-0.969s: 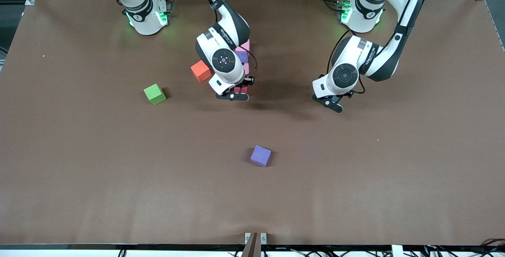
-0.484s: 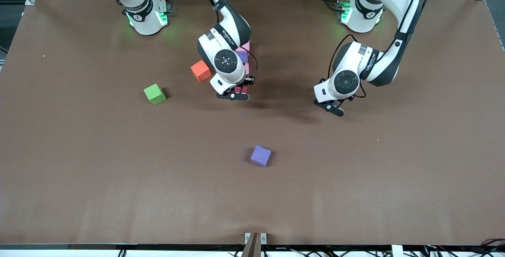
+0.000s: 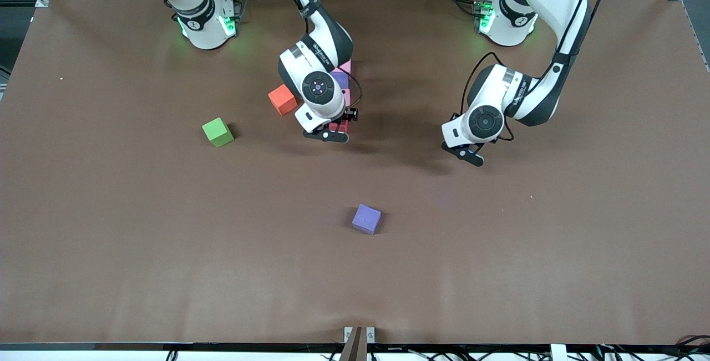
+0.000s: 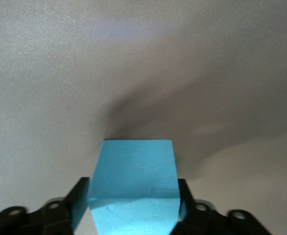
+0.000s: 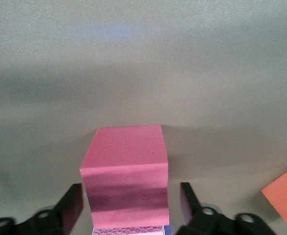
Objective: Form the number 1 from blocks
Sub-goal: 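Return the right arm to rest while the left gripper lifts the cyan block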
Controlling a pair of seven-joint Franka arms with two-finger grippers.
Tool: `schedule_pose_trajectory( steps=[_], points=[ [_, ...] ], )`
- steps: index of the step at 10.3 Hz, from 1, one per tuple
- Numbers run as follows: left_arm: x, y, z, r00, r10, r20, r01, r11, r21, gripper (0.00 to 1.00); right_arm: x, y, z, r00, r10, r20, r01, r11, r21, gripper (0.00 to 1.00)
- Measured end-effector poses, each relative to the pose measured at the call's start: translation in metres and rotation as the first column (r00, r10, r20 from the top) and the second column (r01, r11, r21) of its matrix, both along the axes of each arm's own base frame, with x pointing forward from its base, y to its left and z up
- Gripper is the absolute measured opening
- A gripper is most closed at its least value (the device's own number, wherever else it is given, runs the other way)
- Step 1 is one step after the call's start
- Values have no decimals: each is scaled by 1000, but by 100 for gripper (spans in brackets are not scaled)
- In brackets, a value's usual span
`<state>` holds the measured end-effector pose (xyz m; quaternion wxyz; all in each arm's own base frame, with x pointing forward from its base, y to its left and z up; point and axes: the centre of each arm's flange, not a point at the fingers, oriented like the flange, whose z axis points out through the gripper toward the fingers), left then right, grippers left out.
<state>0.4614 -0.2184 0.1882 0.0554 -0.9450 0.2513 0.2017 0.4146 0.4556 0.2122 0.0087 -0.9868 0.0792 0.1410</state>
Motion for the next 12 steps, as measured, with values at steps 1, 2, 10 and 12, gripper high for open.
schedule_pose_trajectory(
  steps=[1, 2, 10, 12],
  points=[
    [1, 0, 1, 1000, 5, 3, -5, 1000, 1, 62, 2, 1, 3, 1000, -2, 5, 2, 1000, 4, 100],
    [1, 0, 1, 1000, 13, 5, -13, 1000, 4, 62, 6, 1, 8, 1000, -5, 9, 5, 1000, 8, 100],
    [58, -33, 59, 954, 251, 165, -249, 968, -35, 60, 111, -82, 201, 998, 10, 57, -3, 992, -128, 100],
    [68, -67, 66, 932, 316, 179, -312, 949, -50, 60, 126, -134, 260, 990, 40, 134, -18, 986, -164, 100]
  ],
)
